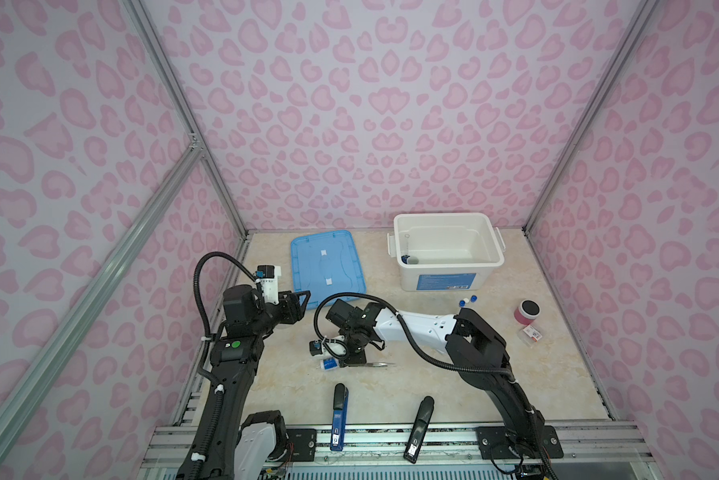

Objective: Organize the chemistry lab equipment
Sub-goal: 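Lower the right gripper onto the bandage roll and close on it, then lift the bandage roll and carry it over the white bin with the right gripper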

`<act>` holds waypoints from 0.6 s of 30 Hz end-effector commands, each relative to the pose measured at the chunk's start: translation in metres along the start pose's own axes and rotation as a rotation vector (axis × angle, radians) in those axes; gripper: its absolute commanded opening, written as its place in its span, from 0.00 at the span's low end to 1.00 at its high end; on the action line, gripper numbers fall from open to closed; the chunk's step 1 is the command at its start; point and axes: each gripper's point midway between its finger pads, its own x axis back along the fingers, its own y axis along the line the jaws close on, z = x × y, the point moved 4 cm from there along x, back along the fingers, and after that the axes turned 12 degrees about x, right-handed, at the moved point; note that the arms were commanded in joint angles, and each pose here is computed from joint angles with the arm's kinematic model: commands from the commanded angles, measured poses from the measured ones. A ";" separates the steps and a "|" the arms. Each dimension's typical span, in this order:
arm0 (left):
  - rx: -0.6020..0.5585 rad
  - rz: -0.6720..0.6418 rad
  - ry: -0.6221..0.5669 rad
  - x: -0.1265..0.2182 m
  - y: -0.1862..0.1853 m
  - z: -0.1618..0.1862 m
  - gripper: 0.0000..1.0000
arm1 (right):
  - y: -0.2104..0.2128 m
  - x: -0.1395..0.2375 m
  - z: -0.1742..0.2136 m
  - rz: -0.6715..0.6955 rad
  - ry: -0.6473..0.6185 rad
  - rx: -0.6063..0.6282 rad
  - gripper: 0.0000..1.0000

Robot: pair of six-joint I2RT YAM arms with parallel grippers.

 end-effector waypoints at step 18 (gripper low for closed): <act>-0.061 0.003 -0.063 0.002 -0.008 -0.022 0.65 | -0.071 0.127 0.013 0.282 -0.267 -0.291 0.30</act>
